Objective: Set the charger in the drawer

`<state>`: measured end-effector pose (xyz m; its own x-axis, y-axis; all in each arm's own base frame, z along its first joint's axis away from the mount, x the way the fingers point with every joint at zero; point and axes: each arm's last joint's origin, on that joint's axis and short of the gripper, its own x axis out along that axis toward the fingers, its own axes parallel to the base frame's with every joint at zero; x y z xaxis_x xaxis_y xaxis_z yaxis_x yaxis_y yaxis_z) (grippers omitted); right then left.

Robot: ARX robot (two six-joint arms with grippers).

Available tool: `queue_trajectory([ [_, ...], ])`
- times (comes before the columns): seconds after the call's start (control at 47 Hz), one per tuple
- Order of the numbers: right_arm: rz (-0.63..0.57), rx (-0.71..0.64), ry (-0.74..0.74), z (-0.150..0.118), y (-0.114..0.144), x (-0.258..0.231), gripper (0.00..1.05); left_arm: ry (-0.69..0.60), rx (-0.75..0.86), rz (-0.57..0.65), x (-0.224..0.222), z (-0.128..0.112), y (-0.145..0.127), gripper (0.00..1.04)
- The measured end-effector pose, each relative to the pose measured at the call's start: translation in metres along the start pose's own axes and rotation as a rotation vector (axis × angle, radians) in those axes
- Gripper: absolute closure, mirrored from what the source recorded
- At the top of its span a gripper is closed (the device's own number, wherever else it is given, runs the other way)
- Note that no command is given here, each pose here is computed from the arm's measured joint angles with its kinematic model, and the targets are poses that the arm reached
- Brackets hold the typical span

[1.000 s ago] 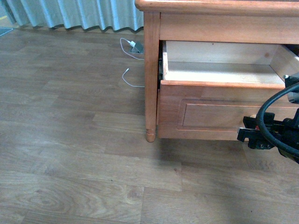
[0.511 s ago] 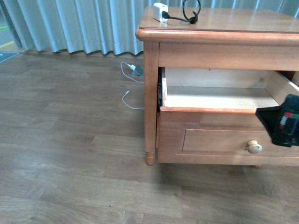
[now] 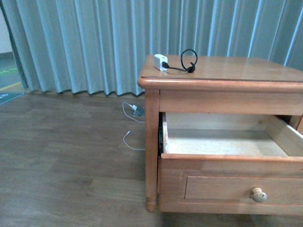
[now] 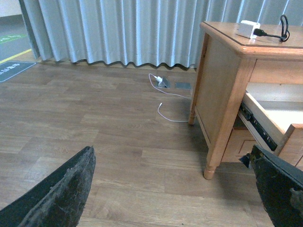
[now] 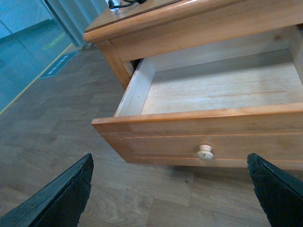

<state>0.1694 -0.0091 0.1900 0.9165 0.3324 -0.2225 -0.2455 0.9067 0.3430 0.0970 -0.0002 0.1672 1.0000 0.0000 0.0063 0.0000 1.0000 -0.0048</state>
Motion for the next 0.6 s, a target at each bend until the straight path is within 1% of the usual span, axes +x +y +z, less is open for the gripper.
queue_trajectory([
  [0.128, -0.031, -0.003, -0.029, -0.007, 0.001, -0.016, 0.08, 0.000, 0.000, 0.000, 0.000, 0.000, 0.000, 0.06],
  [0.404, -0.030, -0.006, -0.035, -0.007, 0.001, -0.017, 0.08, 0.000, 0.000, 0.000, 0.000, 0.000, 0.000, 0.06],
  [0.426, -0.044, -0.022, -0.050, -0.007, 0.001, -0.017, 0.09, 0.000, 0.000, 0.000, 0.000, 0.000, 0.000, 0.06],
  [0.468, -0.138, -0.098, -0.136, -0.010, 0.001, -0.016, 0.16, 0.000, 0.000, 0.000, 0.000, 0.000, 0.000, 0.06],
  [0.532, -0.241, -0.200, -0.239, -0.014, 0.003, -0.018, 0.26, 0.000, 0.000, 0.001, 0.000, 0.000, 0.000, 0.06],
  [0.553, -0.289, -0.228, -0.265, -0.015, 0.005, -0.019, 0.32, 0.000, 0.000, 0.000, 0.000, 0.000, 0.000, 0.06],
  [0.596, -0.309, -0.265, -0.282, -0.017, 0.010, -0.021, 0.42, 0.000, 0.000, 0.000, 0.000, 0.000, 0.000, 0.06],
])
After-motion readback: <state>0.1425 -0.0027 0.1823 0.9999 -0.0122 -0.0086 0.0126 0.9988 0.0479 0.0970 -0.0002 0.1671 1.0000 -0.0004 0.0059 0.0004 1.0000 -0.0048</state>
